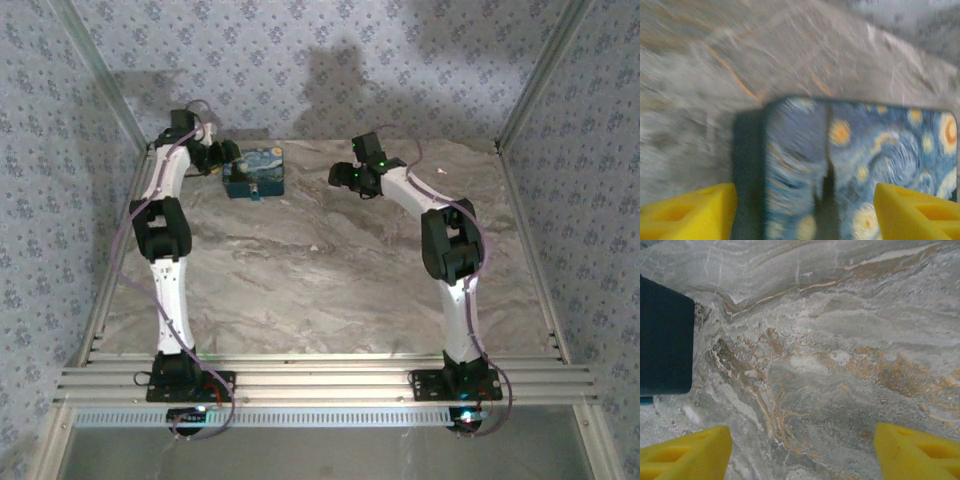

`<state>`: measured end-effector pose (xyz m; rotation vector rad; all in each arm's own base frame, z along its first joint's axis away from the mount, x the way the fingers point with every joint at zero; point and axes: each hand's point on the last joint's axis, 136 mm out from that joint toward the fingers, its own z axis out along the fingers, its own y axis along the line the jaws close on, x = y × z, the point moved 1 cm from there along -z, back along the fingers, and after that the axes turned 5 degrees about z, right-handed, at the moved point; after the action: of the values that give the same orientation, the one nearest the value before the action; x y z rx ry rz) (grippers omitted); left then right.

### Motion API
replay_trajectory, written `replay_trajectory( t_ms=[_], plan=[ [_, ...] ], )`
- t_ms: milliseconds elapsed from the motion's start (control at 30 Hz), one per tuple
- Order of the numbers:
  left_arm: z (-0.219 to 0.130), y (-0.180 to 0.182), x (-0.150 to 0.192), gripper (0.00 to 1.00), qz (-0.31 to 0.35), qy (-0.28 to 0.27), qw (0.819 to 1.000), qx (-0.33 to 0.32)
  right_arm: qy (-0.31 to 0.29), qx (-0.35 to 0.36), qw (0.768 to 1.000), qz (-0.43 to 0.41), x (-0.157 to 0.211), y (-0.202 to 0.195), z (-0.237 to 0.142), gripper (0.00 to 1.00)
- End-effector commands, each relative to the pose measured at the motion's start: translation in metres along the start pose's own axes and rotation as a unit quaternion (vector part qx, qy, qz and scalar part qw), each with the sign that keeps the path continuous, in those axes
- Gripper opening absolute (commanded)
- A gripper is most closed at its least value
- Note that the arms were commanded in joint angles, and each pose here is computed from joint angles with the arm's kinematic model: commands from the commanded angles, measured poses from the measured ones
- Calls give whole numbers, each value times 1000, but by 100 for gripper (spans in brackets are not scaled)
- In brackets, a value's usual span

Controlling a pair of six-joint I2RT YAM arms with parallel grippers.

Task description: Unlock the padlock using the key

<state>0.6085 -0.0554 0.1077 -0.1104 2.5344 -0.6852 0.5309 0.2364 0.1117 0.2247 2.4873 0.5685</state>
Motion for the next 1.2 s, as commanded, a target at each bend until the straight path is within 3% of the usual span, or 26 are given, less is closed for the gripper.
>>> replay_trajectory(
  t_ms=[0,267,667,967,1033,1167],
  plan=[
    [3,-44,30,69,24,53,998,40,13,-9,1000,21,2,2,-4,76],
    [9,-96,85,67,46,68,995,63,28,-19,999,21,22,-2,-27,75],
    [18,-142,161,64,79,121,988,51,68,-53,996,-1,40,12,-49,75],
    [-5,-123,176,64,88,123,989,3,113,-82,989,-48,79,41,-53,70],
    [-12,-121,174,65,93,120,988,-7,110,-73,990,-52,76,40,-60,70],
    [-27,-118,162,68,107,104,988,-31,57,5,998,-24,36,11,-76,72]
  ],
)
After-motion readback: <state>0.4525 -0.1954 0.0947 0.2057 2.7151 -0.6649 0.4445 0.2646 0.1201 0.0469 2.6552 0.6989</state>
